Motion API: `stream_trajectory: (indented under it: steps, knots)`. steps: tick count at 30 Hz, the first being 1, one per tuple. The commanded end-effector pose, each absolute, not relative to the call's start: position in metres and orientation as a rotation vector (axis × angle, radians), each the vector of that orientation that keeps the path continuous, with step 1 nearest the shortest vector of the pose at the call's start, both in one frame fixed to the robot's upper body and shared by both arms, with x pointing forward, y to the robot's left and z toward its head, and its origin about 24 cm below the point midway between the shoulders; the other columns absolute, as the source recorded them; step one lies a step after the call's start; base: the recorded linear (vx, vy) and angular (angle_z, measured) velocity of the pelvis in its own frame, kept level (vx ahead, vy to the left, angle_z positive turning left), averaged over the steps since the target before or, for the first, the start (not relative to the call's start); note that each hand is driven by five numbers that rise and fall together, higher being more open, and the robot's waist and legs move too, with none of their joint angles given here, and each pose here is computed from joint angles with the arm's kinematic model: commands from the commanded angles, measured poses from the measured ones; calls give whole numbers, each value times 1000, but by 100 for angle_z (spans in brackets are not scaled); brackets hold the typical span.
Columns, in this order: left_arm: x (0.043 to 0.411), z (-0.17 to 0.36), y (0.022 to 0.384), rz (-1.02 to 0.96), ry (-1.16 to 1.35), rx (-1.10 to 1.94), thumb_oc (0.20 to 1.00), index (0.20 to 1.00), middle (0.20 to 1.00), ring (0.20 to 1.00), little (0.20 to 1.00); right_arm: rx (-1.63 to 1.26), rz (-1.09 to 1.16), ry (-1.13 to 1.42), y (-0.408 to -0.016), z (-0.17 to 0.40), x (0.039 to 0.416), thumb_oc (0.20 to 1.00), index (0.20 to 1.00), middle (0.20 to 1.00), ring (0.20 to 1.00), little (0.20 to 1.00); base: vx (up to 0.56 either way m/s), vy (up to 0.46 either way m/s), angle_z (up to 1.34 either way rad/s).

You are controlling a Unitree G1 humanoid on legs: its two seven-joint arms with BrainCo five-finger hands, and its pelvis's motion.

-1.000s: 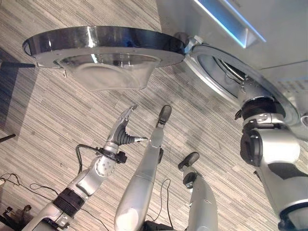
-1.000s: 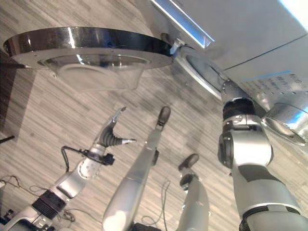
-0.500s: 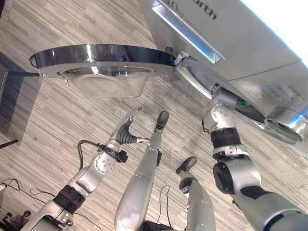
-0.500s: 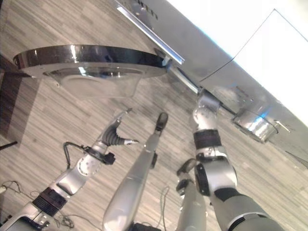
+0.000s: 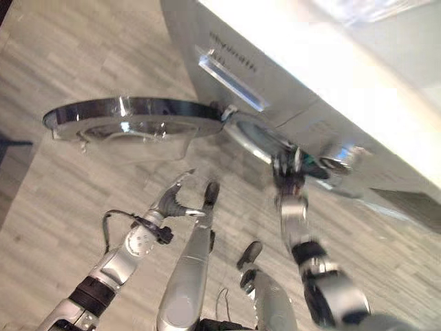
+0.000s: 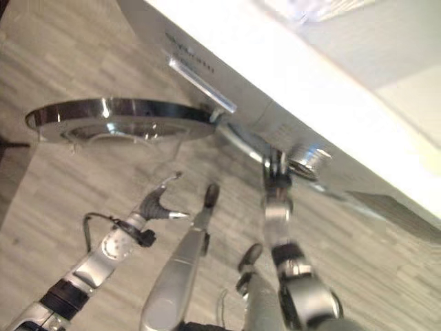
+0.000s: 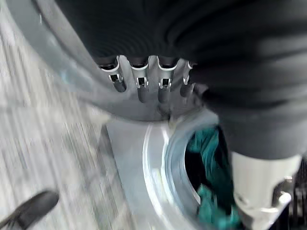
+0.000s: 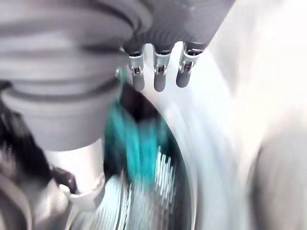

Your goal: Grab the laundry basket,head to the washer,open it,put in the laundry and shut it.

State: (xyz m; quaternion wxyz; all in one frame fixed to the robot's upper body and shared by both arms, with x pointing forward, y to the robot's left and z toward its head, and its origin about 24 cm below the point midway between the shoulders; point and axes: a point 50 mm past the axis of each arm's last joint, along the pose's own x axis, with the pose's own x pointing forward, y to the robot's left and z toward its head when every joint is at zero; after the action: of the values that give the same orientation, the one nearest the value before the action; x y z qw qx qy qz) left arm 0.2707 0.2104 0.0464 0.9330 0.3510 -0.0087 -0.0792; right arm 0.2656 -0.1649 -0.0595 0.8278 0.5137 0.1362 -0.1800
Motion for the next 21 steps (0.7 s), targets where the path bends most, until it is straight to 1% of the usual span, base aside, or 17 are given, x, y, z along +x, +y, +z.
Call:
stream_trajectory:
  steps: [1, 3, 4, 5, 6, 7, 8, 12, 15, 17, 21]
  knots:
    - [252, 26, 225, -137, 61, 803, 1000, 1000, 1000, 1000, 1000, 743, -416, 497, -200, -93, 224, 1000, 1000, 1000, 1000, 1000, 21, -9, -30]
    - [246, 21, 245, -76, 121, 834, 1000, 1000, 1000, 1000, 1000, 559, -453, 672, -216, -118, 187, 1000, 1000, 1000, 1000, 1000, 7, 7, -8]
    - [237, 13, 260, -27, 177, 836, 1000, 1000, 1000, 1000, 1000, 363, -447, 839, -229, -136, 153, 1000, 1000, 1000, 1000, 1000, -16, 24, 6]
    - [230, 10, 268, 0, 207, 836, 1000, 1000, 1000, 1000, 1000, 295, -443, 890, -234, -141, 137, 1000, 1000, 1000, 1000, 1000, -13, 9, 8]
    - [229, 10, 269, 1, 211, 836, 1000, 1000, 1000, 1000, 1000, 291, -441, 894, -233, -141, 136, 1000, 1000, 1000, 1000, 1000, -54, 16, 10]
    - [226, 8, 274, 17, 230, 839, 1000, 1000, 1000, 1000, 1000, 260, -430, 932, -235, -145, 127, 1000, 1000, 1000, 1000, 1000, -115, 11, 13]
    - [216, 3, 283, 35, 273, 845, 1000, 1000, 1000, 1000, 1000, 217, -432, 990, -238, -150, 109, 1000, 1000, 1000, 1000, 1000, -166, 12, 12]
    - [207, -6, 291, 92, 329, 838, 1000, 1000, 1000, 1000, 1000, 201, -429, 1004, -238, -151, 104, 1000, 1000, 1000, 1000, 1000, -171, -2, 4]
    - [208, -7, 293, 137, 331, 837, 1000, 1000, 1000, 1000, 1000, 196, -430, 997, -237, -151, 110, 1000, 1000, 1000, 1000, 1000, -240, 42, -9]
    - [215, -1, 293, 187, 295, 830, 1000, 1000, 1000, 1000, 1000, 158, -396, 977, -235, -147, 123, 1000, 1000, 1000, 1000, 1000, -269, 145, -35]
    - [220, 6, 293, 221, 254, 842, 1000, 1000, 1000, 1000, 1000, 137, -361, 957, -235, -144, 132, 1000, 1000, 1000, 1000, 1000, -115, 97, -27]
